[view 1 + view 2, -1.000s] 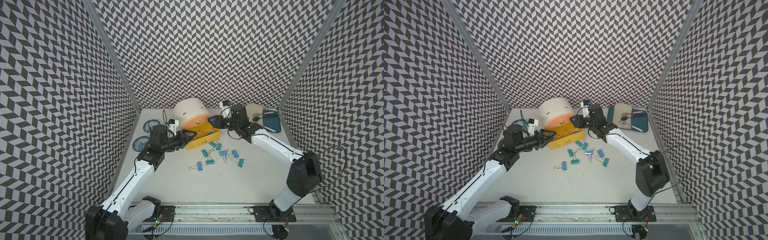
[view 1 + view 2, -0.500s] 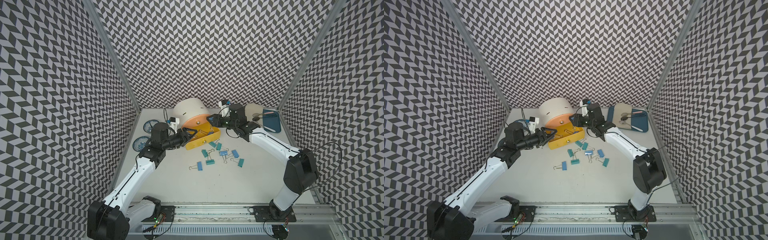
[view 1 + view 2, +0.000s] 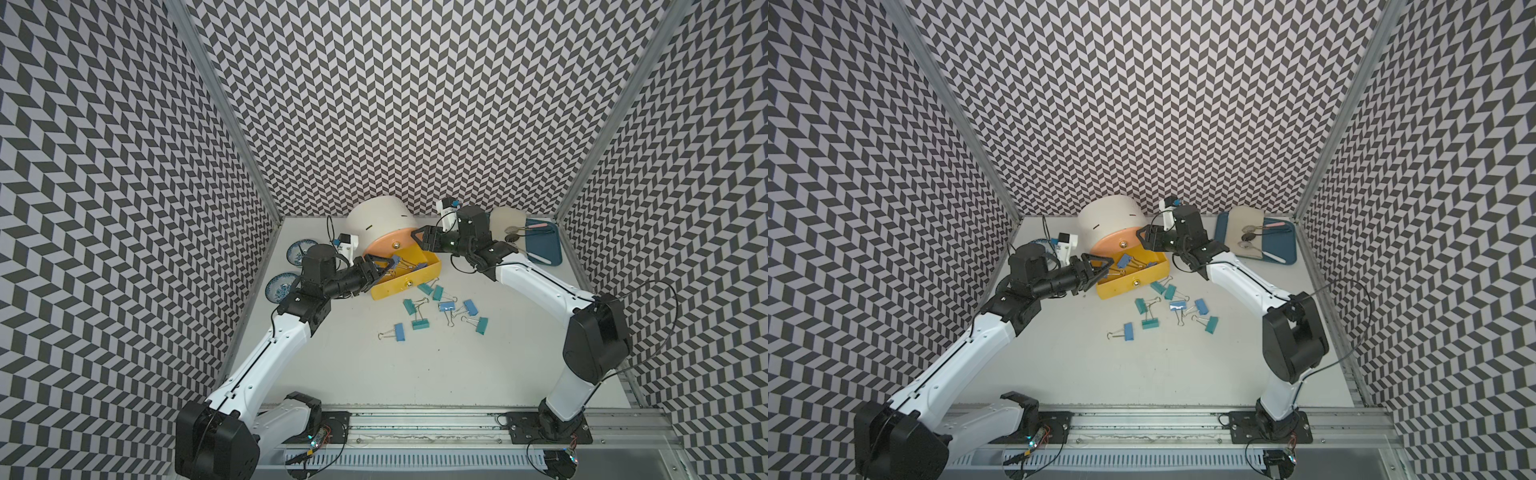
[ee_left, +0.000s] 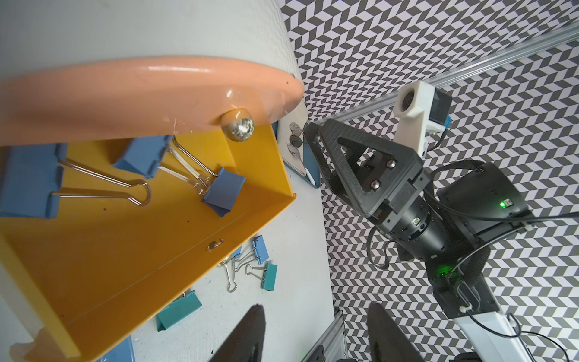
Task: Put the binder clips in the drawer according to color
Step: Place the binder clip in the drawer.
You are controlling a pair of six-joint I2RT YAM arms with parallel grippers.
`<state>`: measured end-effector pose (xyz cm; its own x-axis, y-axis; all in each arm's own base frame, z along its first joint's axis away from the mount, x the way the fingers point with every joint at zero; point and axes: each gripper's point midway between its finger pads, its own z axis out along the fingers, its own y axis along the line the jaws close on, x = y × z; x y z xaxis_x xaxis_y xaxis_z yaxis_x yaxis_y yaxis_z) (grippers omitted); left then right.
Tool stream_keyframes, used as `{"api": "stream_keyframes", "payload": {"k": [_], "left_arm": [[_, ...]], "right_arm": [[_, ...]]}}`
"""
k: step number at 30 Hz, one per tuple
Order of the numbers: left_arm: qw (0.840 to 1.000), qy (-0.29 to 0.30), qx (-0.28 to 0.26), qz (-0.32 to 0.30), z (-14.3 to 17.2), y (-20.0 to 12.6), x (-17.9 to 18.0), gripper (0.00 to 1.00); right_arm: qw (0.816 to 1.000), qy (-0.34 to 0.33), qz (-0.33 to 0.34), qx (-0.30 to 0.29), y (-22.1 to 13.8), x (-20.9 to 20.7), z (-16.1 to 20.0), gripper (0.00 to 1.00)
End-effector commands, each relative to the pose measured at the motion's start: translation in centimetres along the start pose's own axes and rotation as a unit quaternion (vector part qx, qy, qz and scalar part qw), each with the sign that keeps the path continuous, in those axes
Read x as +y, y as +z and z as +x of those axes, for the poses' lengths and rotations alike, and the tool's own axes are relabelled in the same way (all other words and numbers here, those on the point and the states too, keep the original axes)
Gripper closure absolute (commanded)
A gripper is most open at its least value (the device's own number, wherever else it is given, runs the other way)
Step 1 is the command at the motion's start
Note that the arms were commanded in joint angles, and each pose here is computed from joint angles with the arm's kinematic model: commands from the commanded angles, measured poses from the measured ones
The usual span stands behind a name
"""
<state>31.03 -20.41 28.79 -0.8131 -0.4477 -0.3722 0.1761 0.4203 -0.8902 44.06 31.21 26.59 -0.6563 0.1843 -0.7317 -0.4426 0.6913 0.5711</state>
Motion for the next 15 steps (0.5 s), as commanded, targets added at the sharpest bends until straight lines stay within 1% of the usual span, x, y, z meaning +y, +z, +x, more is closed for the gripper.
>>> {"api": "stream_keyframes", "payload": {"k": [1,8,15], "left_arm": [[0.999,0.03,-0.008,0.014,-1.0,-0.5,-1.7,0.44],[0.998,0.053,-0.018,-0.007,-1.3,-1.3,-2.0,0.44],[0.995,0.076,-0.026,-0.054,-0.8,-2.8,-0.9,0.44]], "right_arm": [[0.999,-0.02,-0.014,-0.033,-0.6,1.1,-2.2,0.31],[0.999,-0.038,0.004,-0.037,-2.5,0.8,-2.2,0.31],[0.998,-0.04,0.034,-0.037,-5.9,-1.4,-0.7,0.32]]}}
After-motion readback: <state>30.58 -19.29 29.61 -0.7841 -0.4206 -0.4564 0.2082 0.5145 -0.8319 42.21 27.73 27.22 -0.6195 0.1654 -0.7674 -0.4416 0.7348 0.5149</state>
